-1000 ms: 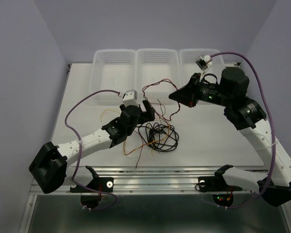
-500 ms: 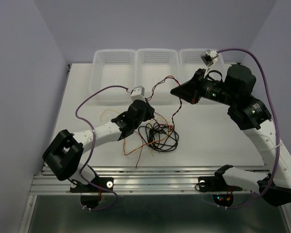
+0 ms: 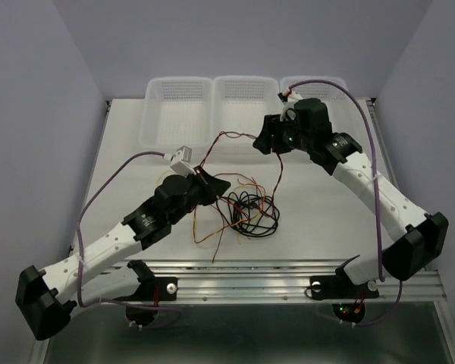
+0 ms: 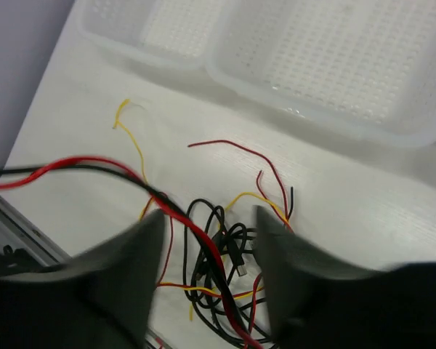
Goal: Untangle the cables
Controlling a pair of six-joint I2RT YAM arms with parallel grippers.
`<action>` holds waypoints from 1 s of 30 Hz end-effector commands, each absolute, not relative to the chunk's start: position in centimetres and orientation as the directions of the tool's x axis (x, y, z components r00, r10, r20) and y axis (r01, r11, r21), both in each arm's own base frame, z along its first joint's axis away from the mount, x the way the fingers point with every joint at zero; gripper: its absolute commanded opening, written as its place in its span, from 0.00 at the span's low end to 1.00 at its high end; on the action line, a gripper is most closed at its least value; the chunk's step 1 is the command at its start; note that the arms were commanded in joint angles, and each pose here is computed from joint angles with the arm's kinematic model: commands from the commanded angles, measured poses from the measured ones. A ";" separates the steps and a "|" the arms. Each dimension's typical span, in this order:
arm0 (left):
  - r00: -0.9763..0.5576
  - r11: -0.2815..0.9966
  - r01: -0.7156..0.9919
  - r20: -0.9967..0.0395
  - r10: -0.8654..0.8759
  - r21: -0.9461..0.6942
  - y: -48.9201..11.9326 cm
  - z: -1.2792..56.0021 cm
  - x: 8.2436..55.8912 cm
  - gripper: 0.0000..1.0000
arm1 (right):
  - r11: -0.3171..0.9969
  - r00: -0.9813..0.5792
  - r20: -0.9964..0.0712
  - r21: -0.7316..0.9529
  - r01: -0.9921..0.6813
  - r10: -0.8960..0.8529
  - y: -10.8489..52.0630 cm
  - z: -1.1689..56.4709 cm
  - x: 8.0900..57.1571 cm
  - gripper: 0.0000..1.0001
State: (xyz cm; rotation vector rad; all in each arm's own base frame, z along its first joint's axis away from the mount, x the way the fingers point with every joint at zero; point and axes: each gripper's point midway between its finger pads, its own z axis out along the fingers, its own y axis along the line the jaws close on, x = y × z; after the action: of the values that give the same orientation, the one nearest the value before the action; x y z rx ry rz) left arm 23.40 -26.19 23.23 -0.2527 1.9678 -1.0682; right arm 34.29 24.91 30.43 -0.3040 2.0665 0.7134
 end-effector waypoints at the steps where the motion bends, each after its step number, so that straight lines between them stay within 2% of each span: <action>1: -0.634 0.578 0.111 -0.506 -0.586 -0.808 -24.7 25.1 21.9 0.00 | 0.725 -0.555 -0.828 0.335 -0.602 -0.078 26.2 27.8 32.8 0.86; 2: -0.632 0.584 0.079 -0.493 -0.598 -0.808 -24.2 25.0 21.9 0.00 | 0.686 -0.551 -0.829 0.347 -0.640 -0.094 26.7 27.5 31.9 0.98; 3: -0.628 0.585 0.056 -0.484 -0.609 -0.809 -23.9 25.2 21.9 0.00 | 0.653 -0.540 -0.835 0.352 -0.671 -0.104 26.9 27.4 31.1 1.00; 4: -0.628 0.610 -0.001 -0.474 -0.617 -0.793 -23.2 24.9 21.8 0.00 | 0.605 -0.483 -0.872 0.342 -0.719 -0.081 27.1 29.1 30.0 1.00; 5: -0.625 0.610 -0.060 -0.447 -0.640 -0.790 -22.7 24.6 21.8 0.00 | 0.567 -0.506 -0.857 0.370 -0.736 -0.097 27.1 27.3 28.4 1.00; 7: -0.622 0.659 -0.162 -0.442 -0.646 -0.734 -21.4 23.0 21.7 0.00 | 0.541 -0.487 -0.871 0.378 -0.751 -0.066 26.8 27.4 27.2 1.00; 15: -0.610 0.683 -0.374 -0.388 -0.691 -0.628 -19.9 21.8 21.4 0.00 | 0.341 -0.379 -0.922 0.331 -0.880 -0.082 26.6 27.6 20.8 1.00; 22: -0.641 0.713 -0.435 -0.367 -0.674 -0.550 -20.6 20.0 21.6 0.00 | 0.504 -0.274 -0.962 0.232 -0.832 -0.008 25.1 30.4 23.4 1.00; 24: -0.641 0.712 -0.440 -0.363 -0.676 -0.548 -20.8 19.9 21.7 0.00 | 0.644 -0.262 -0.965 0.212 -0.735 0.019 23.3 31.5 25.8 1.00; 25: -0.640 0.709 -0.441 -0.362 -0.678 -0.550 -20.8 19.9 21.7 0.00 | 0.791 -0.265 -0.962 0.213 -0.573 0.067 20.8 32.3 28.4 1.00; 26: -0.639 0.709 -0.443 -0.361 -0.679 -0.550 -20.8 19.9 21.7 0.00 | 0.798 -0.306 -0.951 0.221 -0.561 0.048 20.8 31.1 28.4 1.00; 27: -0.637 0.707 -0.445 -0.360 -0.681 -0.549 -20.7 19.8 21.7 0.00 | 0.901 -0.266 -0.962 0.172 -0.399 0.066 17.8 32.5 30.4 1.00; 30: -0.629 0.702 -0.456 -0.360 -0.689 -0.547 -20.5 19.7 21.7 0.00 | 0.975 -0.315 -0.948 0.101 -0.199 0.034 14.4 31.3 31.6 1.00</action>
State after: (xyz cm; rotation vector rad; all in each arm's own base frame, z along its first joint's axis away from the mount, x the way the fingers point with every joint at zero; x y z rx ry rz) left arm 21.30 -20.87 17.97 -0.8334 2.4032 -0.5373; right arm 28.55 20.85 29.86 -0.4193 1.8478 0.6194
